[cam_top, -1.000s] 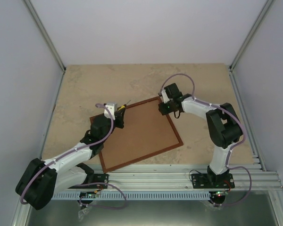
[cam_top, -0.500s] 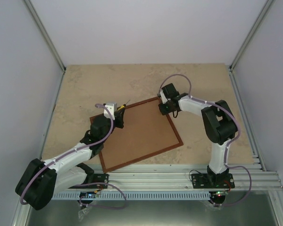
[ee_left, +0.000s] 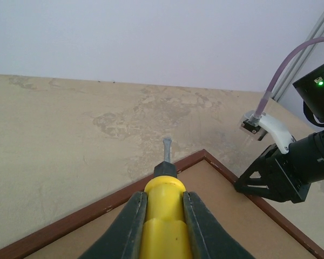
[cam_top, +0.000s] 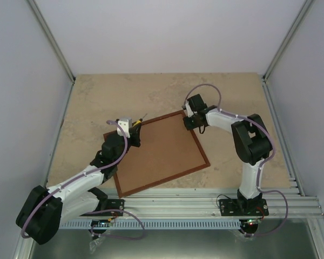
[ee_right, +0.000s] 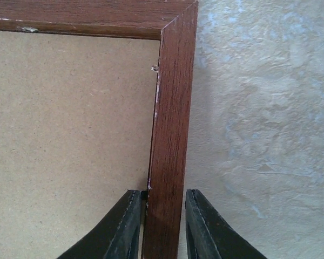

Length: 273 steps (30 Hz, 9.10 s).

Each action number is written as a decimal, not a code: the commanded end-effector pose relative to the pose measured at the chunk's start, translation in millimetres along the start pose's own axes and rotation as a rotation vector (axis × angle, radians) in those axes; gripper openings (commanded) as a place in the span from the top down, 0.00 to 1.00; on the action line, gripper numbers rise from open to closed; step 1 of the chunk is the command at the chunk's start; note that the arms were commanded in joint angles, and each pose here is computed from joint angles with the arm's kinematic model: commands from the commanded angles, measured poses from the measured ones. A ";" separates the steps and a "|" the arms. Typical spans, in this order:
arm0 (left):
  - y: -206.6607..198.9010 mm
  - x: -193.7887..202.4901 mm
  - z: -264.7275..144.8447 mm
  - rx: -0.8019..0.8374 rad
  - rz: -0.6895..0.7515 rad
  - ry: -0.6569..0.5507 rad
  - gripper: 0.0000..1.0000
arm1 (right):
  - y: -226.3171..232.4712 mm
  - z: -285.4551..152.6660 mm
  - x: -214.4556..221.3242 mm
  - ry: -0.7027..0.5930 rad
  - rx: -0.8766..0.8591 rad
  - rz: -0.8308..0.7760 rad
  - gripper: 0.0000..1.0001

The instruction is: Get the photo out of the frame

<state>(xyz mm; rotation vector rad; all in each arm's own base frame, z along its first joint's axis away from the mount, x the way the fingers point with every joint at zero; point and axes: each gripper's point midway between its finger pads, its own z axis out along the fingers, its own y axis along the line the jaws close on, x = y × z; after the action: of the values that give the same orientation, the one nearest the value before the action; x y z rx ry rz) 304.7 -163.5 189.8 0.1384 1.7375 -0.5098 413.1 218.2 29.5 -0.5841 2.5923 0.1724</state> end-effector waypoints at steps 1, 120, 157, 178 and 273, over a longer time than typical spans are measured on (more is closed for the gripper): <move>6.2 -3.3 -2.3 -0.027 -0.007 -0.021 1.00 | -16.8 5.4 5.0 0.016 0.017 0.045 0.77; 58.9 133.1 -8.3 -0.122 -0.669 0.414 0.40 | -33.6 -51.2 105.0 -0.106 -0.210 0.391 0.22; 89.2 123.2 11.5 -0.322 -0.288 0.546 0.39 | 11.4 -103.6 69.6 -0.194 -0.092 0.087 0.18; 78.7 144.3 23.6 -0.331 -0.168 0.665 0.67 | 106.3 -112.7 65.5 -0.237 -0.108 -0.282 0.19; 45.8 -95.1 -123.9 -0.170 -0.504 -0.253 0.11 | 171.8 -236.9 -25.8 -0.728 0.564 -0.616 0.99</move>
<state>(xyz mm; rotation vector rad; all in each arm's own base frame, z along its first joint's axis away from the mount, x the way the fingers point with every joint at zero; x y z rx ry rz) 239.1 -65.6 280.8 -0.4391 1.5828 -0.7264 261.0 319.0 186.5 -1.0645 1.5813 -0.6422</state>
